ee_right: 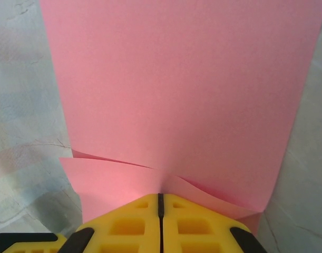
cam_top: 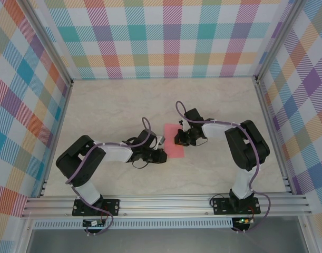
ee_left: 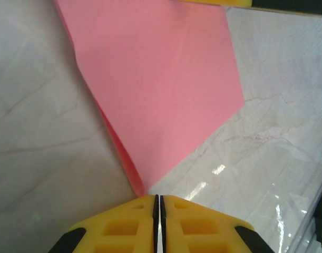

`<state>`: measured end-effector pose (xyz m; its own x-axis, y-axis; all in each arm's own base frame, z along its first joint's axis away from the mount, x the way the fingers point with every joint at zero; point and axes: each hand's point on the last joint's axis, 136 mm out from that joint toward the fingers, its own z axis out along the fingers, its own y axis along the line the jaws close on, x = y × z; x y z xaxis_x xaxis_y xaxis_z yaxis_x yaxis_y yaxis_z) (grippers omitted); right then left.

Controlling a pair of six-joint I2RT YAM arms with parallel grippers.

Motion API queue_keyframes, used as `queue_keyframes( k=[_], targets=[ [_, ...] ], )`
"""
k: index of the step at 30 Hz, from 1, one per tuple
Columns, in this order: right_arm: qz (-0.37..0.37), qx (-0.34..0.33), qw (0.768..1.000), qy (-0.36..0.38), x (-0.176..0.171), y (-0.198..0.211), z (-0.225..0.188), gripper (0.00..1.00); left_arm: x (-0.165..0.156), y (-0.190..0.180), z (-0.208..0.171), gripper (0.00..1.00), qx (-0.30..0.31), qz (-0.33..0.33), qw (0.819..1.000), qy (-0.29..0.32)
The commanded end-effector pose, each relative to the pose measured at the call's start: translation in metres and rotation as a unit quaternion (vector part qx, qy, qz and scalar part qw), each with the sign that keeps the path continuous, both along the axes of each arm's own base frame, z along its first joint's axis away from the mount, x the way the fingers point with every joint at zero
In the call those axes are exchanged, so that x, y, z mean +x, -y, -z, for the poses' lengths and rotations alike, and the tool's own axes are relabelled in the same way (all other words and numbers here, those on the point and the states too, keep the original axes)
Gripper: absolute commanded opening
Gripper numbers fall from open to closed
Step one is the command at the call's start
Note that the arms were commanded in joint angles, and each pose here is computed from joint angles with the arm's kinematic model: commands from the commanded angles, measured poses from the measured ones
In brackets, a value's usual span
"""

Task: Fold a paper plane with a square sheet of paper (fold left side to right side)
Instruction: Fold the triangle a second time at the center of the table.

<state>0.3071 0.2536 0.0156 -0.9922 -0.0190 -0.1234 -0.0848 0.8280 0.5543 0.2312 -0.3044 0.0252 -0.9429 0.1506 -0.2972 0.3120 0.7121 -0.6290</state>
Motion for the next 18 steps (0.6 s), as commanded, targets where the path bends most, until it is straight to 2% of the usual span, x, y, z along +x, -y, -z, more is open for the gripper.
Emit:
queue_keyframes(
  k=[1,6,12,18],
  targets=[
    [0.0,-0.041,0.999,-0.03,-0.012,0.013,0.017,0.07,0.008,0.004,-0.033,0.14,-0.042,-0.001,0.999,0.018],
    [0.0,-0.039,0.999,-0.029,-0.011,0.013,0.015,0.07,0.02,0.017,-0.049,0.15,-0.056,0.013,0.998,0.029],
    [-0.001,-0.038,0.999,-0.03,-0.012,0.012,0.015,0.08,0.032,0.024,-0.028,0.15,-0.034,0.017,0.999,0.016],
    [-0.002,-0.038,0.999,-0.03,-0.012,0.012,0.014,0.07,0.029,0.019,-0.007,0.15,-0.013,0.013,1.0,-0.002]
  ],
)
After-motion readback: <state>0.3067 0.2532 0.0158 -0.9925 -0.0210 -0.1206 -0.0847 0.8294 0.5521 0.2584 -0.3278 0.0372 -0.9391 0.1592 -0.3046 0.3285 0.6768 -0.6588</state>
